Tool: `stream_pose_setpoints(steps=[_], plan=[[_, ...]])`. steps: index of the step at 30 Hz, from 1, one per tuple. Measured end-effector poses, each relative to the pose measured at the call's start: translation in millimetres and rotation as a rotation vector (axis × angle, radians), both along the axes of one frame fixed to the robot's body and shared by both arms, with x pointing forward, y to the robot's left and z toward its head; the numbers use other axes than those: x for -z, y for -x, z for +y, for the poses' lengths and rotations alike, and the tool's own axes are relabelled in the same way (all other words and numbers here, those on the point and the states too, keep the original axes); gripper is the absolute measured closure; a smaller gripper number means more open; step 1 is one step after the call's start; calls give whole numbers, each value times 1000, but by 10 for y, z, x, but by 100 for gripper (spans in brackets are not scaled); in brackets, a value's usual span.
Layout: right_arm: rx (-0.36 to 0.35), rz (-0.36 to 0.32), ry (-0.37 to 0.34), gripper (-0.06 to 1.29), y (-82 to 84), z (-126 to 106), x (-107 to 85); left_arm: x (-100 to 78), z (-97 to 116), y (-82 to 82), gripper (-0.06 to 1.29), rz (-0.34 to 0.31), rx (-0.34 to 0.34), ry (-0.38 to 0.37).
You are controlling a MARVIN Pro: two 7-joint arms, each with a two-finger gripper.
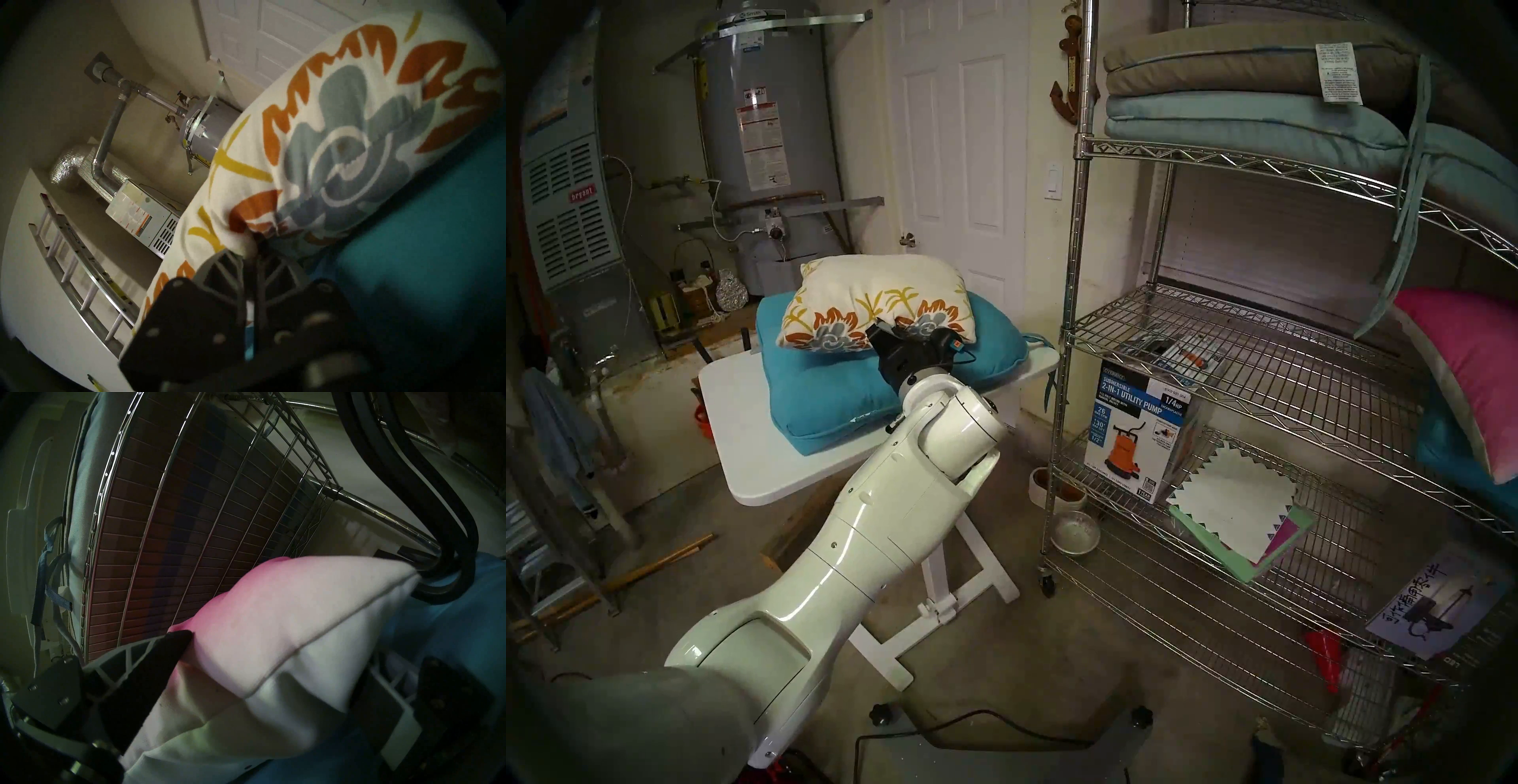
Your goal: Put cushion on the shelf
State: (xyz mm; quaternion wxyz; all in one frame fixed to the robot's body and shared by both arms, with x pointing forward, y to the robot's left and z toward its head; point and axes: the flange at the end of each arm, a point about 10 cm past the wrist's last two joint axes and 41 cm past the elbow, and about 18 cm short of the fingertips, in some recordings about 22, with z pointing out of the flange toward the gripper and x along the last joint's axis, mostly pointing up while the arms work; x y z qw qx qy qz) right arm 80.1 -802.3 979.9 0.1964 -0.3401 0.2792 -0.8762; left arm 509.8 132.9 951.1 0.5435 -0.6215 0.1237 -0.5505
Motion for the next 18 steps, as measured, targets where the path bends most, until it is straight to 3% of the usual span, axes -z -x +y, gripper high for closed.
stream_pose_setpoints(steps=[9,18], plan=[[0,0,0,0,0,0,0,-11,-453,131,120,-48,89,-27],[0,0,0,0,0,0,0,-126,-754,216,121,-105,143,-47]])
